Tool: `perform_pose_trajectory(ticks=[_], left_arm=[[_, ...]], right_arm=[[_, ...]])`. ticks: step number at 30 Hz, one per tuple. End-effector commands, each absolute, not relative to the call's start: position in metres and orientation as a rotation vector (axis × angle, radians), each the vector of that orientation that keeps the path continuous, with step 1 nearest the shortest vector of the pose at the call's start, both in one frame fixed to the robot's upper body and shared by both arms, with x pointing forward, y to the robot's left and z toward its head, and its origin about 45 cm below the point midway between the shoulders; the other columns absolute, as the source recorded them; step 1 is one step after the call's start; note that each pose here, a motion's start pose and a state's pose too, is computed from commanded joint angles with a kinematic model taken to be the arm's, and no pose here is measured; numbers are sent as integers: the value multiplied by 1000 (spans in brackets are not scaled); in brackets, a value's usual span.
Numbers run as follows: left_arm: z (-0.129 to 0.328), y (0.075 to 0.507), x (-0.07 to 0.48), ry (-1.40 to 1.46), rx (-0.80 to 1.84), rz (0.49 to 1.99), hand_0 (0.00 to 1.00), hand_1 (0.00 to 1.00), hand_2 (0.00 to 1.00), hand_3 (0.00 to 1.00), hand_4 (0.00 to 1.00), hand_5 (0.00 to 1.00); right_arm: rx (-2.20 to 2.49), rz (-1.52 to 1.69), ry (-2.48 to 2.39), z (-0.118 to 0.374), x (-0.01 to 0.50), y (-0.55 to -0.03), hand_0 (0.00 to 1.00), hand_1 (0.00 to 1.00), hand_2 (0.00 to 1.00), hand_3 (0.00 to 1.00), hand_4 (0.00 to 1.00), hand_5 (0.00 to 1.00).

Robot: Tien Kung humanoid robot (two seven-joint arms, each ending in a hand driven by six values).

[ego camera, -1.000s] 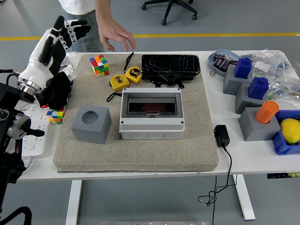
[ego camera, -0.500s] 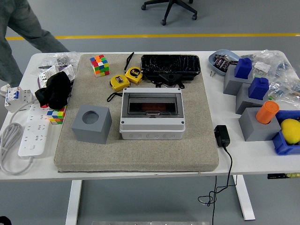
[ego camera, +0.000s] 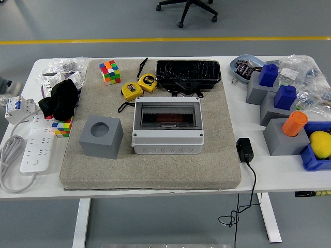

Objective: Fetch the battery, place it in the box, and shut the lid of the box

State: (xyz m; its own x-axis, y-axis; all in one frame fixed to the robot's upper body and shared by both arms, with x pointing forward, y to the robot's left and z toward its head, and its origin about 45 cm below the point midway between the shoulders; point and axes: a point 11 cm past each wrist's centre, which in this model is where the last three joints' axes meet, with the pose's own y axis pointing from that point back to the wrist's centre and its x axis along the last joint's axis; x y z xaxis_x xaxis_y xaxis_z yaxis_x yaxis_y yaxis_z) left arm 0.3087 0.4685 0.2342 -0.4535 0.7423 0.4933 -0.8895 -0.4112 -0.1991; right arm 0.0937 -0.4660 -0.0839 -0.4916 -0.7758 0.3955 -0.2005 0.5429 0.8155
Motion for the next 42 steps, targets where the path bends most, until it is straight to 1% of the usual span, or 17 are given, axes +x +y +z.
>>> perform_pose_trajectory(ticks=[3,9,10,15,16,21,22,25,27,28,33,34,39,40,42], left_arm=[[229,467,305,-481,309,2002,998,998,998,998,998,998],[221,462,298,-431,223,2003,998,998,998,998,998,998],[221,462,297,-429,219,2003,945,964,953,941,998,998],[218,458,296,-417,220,1986,945,964,953,941,998,998],[217,458,296,-414,221,1984,899,919,884,879,998,998],[214,454,298,-368,197,1957,899,919,884,879,998,998],[213,453,299,-353,187,1951,888,882,847,845,998,998],[211,452,299,-329,166,1943,888,882,847,845,998,998],[212,452,299,-327,162,1944,888,882,847,845,998,998],[212,452,299,-327,163,1943,885,877,825,826,998,998],[213,450,301,-331,165,1936,885,877,825,826,998,998],[214,450,301,-331,163,1936,870,844,793,789,998,998],[218,447,305,-342,153,1926,870,844,793,789,998,998],[219,446,306,-343,152,1924,807,785,742,738,998,998],[218,445,306,-340,154,1920,807,785,742,738,998,998]], right_arm=[[792,-923,-1975,-87,89,-461,811,778,761,802,998,998],[798,-937,-1949,-93,78,-451,813,781,765,804,998,998],[798,-939,-1945,-94,76,-450,813,783,764,804,998,998],[799,-947,-1928,-97,69,-446,813,783,764,804,998,998],[799,-947,-1926,-97,69,-446,814,785,765,806,998,998],[801,-949,-1920,-98,66,-444,814,785,765,806,998,998],[802,-948,-1919,-98,66,-443,814,785,766,807,998,998],[804,-949,-1917,-99,65,-442,814,785,766,807,998,998],[804,-949,-1916,-99,65,-442,814,785,766,807,998,998],[805,-950,-1915,-99,64,-442,815,785,767,808,998,998],[805,-953,-1918,-99,65,-442,815,785,767,808,998,998],[804,-954,-1919,-99,65,-443,815,786,767,807,998,998],[805,-956,-1921,-98,65,-444,815,786,767,807,998,998],[805,-952,-1922,-98,65,-445,815,784,764,806,998,998],[803,-928,-1933,-97,65,-447,815,784,764,806,998,998]])
